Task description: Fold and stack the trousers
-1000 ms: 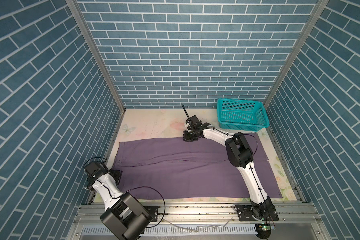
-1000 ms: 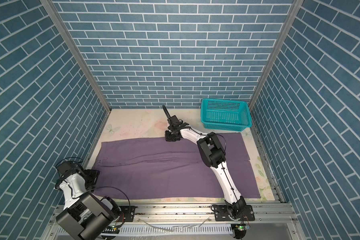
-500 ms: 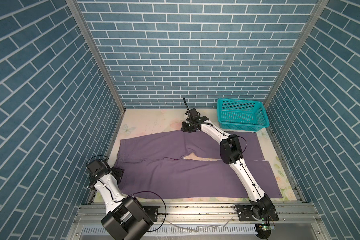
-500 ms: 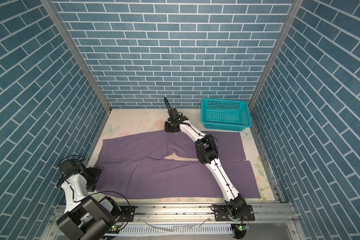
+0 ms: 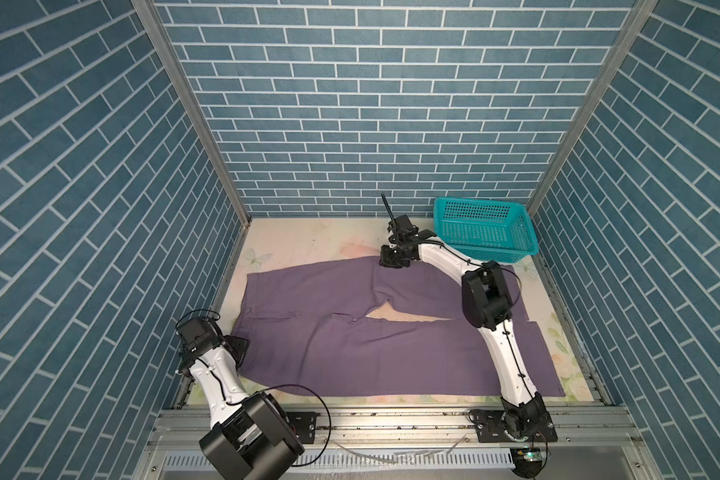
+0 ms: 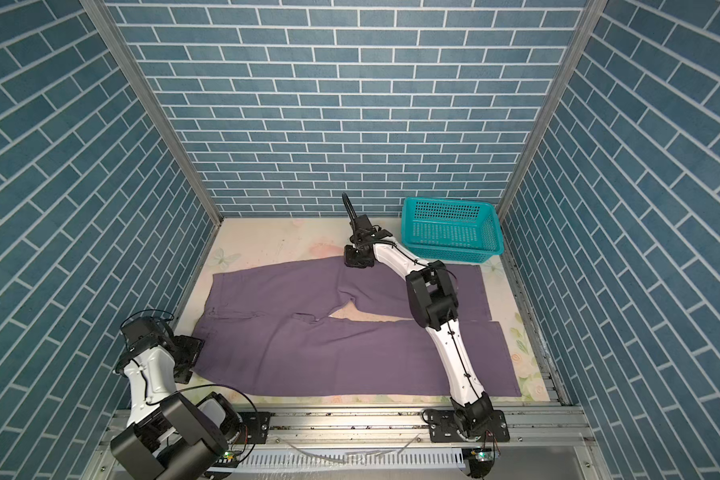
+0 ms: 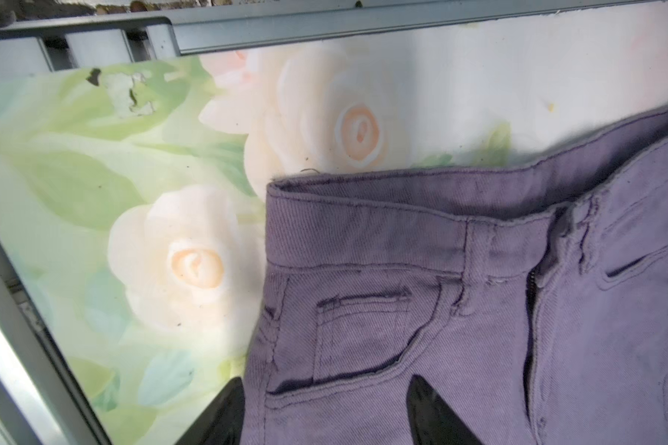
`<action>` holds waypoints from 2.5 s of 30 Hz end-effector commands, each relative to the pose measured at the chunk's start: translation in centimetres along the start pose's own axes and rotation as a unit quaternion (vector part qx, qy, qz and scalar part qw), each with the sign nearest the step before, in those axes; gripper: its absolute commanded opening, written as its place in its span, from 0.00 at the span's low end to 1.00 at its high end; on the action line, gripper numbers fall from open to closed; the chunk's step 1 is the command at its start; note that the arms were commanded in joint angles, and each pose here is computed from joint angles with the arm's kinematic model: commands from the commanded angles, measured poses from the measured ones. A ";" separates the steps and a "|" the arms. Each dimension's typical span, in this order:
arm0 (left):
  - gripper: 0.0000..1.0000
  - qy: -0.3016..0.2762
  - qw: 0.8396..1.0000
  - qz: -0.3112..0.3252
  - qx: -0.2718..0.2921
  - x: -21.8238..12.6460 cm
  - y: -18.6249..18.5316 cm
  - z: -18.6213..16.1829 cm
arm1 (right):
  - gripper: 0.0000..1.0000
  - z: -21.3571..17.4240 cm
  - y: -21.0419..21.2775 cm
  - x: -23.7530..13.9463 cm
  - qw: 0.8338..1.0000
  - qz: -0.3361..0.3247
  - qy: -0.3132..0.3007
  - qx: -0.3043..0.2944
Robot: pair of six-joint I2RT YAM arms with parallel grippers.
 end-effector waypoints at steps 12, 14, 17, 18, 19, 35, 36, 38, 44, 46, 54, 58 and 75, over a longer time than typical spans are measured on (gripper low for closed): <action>0.70 0.014 0.999 -0.034 0.004 0.4 -0.6 -0.6 | 0.45 -23.6 -16.3 -22.0 0.923 -0.288 0.051 0.251; 0.70 0.013 0.999 -0.036 0.005 0.4 -0.6 -0.6 | 0.58 -26.1 -18.1 -23.6 0.902 -0.306 0.046 0.299; 0.71 0.019 0.999 -0.037 0.005 0.6 -0.6 -0.8 | 0.99 -28.4 -20.3 -25.7 0.873 -0.318 0.021 0.369; 0.70 0.022 0.999 -0.038 0.004 0.7 -0.6 -0.8 | 0.99 -28.9 -21.2 -26.2 0.860 -0.324 0.014 0.393; 0.71 0.022 0.999 -0.038 0.005 0.7 -0.6 -0.8 | 0.99 -29.3 -21.9 -26.6 0.849 -0.328 0.009 0.414; 0.70 0.033 0.999 -0.036 0.003 1.1 -0.6 -0.9 | 0.98 -36.1 -29.6 -28.0 0.650 -0.274 -0.054 0.706; 0.70 0.033 0.999 -0.035 0.003 1.2 -0.6 -0.9 | 0.98 -36.3 -29.7 -28.0 0.645 -0.276 -0.056 0.710; 0.71 0.033 0.999 -0.035 0.002 1.3 -0.5 -1.0 | 0.98 -36.6 -30.0 -28.0 0.633 -0.280 -0.063 0.719; 0.70 0.038 0.999 -0.034 0.002 1.5 -0.5 -1.0 | 0.80 -37.6 -31.2 -26.5 0.604 -0.266 -0.087 0.746; 0.70 0.039 0.999 -0.032 0.002 1.5 -0.5 -1.0 | 0.71 -37.9 -31.5 -26.0 0.595 -0.266 -0.091 0.753; 0.70 0.035 0.999 -0.030 0.002 1.4 -0.4 -1.0 | 0.29 -38.2 -32.3 -24.9 0.584 -0.252 -0.104 0.765; 0.71 0.036 0.999 -0.026 -0.001 1.4 -0.3 -1.0 | 0.00 -37.8 -32.3 -24.9 0.590 -0.238 -0.111 0.763; 0.97 -0.011 0.999 0.049 -0.011 1.1 1.3 0.2 | 0.00 -35.0 -32.2 -26.0 0.644 -0.189 -0.171 0.722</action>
Point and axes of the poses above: each gripper's point midway between its finger pads, its own x axis out along the fingers, its own y axis along the line the jaws close on, z = x × y, the point moved 5 cm from there along -x, back along the fingers, and after that the axes turned 2 degrees about -x, right-handed, at the moved point
